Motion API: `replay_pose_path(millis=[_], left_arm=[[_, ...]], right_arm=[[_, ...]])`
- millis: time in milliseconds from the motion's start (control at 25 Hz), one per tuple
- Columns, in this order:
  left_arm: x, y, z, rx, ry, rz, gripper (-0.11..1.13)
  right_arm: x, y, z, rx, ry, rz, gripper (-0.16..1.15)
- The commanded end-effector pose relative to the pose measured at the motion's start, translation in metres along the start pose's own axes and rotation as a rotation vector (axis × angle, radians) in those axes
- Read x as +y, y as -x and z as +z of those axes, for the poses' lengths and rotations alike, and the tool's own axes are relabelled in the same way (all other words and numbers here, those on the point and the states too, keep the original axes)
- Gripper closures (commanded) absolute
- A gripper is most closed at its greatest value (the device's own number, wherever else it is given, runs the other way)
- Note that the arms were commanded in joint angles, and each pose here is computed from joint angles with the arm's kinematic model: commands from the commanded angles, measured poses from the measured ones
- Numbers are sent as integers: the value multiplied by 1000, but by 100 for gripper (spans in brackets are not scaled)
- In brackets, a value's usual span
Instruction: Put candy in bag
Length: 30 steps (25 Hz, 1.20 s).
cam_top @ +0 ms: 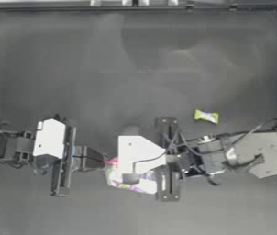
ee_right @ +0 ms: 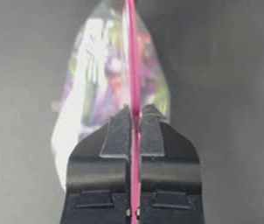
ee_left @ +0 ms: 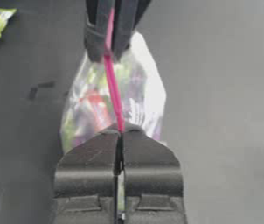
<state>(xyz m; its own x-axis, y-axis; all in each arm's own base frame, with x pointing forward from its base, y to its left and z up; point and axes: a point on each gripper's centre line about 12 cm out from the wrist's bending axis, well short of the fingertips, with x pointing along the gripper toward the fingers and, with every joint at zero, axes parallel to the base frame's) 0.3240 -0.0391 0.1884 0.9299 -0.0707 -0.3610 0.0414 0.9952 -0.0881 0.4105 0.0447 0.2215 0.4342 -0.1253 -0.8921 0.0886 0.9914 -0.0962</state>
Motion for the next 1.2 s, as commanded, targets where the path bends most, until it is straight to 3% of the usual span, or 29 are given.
replay_pose_path(millis=[40,640,1200], left_arm=[[-4,12,23,-82,-3,-14,97],[-3,10,19,-73,-3,-13,97],[-3,8,15,-61,-3,-11,97]], right_arm=[[1,21,-3,-35,-25,5,91],[13,36,-36,-43,-102,-6,91],[18,48,-72,-33,-201,2,91]])
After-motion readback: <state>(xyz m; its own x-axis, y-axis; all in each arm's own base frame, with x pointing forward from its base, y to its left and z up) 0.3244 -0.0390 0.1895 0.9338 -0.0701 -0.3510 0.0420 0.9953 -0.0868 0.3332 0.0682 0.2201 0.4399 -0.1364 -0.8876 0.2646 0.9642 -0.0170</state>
